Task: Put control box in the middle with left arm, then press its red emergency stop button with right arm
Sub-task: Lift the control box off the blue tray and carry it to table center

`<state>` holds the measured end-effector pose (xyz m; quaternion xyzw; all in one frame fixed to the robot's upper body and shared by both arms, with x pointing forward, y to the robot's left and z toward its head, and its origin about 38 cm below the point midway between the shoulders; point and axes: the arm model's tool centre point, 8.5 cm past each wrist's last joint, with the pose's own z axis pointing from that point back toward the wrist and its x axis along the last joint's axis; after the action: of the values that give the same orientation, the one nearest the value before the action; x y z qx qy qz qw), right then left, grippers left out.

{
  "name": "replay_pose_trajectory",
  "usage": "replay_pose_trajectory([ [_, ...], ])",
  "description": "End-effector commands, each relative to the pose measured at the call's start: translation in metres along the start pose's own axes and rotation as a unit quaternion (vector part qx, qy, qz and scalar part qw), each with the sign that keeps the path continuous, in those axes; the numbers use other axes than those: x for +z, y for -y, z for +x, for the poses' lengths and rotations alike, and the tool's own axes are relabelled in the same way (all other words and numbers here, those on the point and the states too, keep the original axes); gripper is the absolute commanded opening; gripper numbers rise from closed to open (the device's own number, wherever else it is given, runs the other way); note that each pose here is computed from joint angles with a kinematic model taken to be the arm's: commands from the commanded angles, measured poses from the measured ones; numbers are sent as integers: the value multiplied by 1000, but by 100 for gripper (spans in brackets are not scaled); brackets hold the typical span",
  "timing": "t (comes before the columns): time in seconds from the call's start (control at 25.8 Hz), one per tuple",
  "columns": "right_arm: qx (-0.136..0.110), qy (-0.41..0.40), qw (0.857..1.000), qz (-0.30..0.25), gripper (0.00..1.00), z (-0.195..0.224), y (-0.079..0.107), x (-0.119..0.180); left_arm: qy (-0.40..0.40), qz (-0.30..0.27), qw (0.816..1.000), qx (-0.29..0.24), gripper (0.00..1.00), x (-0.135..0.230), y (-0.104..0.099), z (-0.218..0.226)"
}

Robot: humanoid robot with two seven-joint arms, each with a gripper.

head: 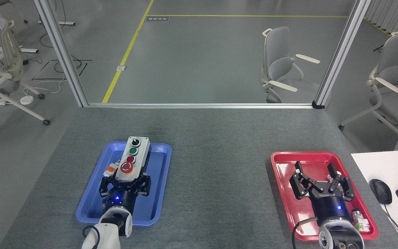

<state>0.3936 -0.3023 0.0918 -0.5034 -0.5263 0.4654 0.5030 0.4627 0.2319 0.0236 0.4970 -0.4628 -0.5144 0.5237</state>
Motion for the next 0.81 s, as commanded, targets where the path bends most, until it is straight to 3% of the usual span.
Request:
replay_pose_trajectory([
  [0.0, 0, 0, 1000, 0, 99, 0, 0, 0, 20, 42, 999, 11, 0, 12, -17, 10],
  [0.39, -2, 0, 1000, 1, 99, 1, -1, 1, 133, 49, 989, 45, 0, 34, -29, 147],
  [0.54, -1, 0, 1000, 0, 99, 1, -1, 0, 195, 41, 980, -10, 0, 50, -19, 198],
  [0.77, -2, 0, 1000, 1, 99, 0, -1, 1, 241, 14, 967, -79, 0, 61, 6, 227],
])
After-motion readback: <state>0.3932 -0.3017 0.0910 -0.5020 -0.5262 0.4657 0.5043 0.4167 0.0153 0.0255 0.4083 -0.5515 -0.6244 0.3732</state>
